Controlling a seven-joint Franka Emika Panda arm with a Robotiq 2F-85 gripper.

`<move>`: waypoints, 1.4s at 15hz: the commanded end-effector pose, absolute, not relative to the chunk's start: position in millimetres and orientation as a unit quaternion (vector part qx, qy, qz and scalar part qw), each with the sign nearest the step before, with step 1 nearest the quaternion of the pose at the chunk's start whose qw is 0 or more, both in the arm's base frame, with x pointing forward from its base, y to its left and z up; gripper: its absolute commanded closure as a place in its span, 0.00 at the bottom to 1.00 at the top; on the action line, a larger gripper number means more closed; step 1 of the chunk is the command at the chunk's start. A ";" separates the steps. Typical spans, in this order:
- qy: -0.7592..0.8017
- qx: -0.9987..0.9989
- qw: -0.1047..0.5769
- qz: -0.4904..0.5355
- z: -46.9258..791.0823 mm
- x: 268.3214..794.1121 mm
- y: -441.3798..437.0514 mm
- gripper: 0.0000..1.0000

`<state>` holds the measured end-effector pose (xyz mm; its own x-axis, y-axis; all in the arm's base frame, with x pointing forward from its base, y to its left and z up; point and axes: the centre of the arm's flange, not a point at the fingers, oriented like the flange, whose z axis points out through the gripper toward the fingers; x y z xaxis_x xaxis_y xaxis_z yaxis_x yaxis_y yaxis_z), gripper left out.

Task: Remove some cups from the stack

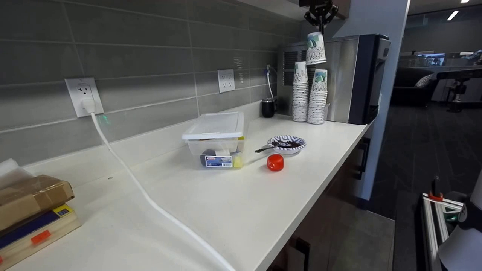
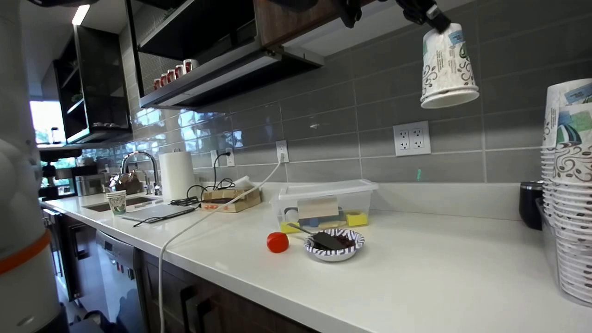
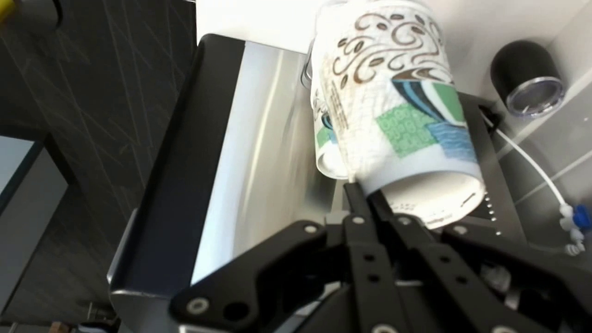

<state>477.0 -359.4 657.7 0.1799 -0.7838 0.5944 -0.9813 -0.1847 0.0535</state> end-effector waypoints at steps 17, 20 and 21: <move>-0.627 0.710 0.171 0.271 432.7 420.6 -290.4 0.99; -0.621 0.721 0.168 0.258 401.3 415.9 -262.8 0.99; -0.618 0.722 0.169 0.260 391.1 417.2 -255.7 0.99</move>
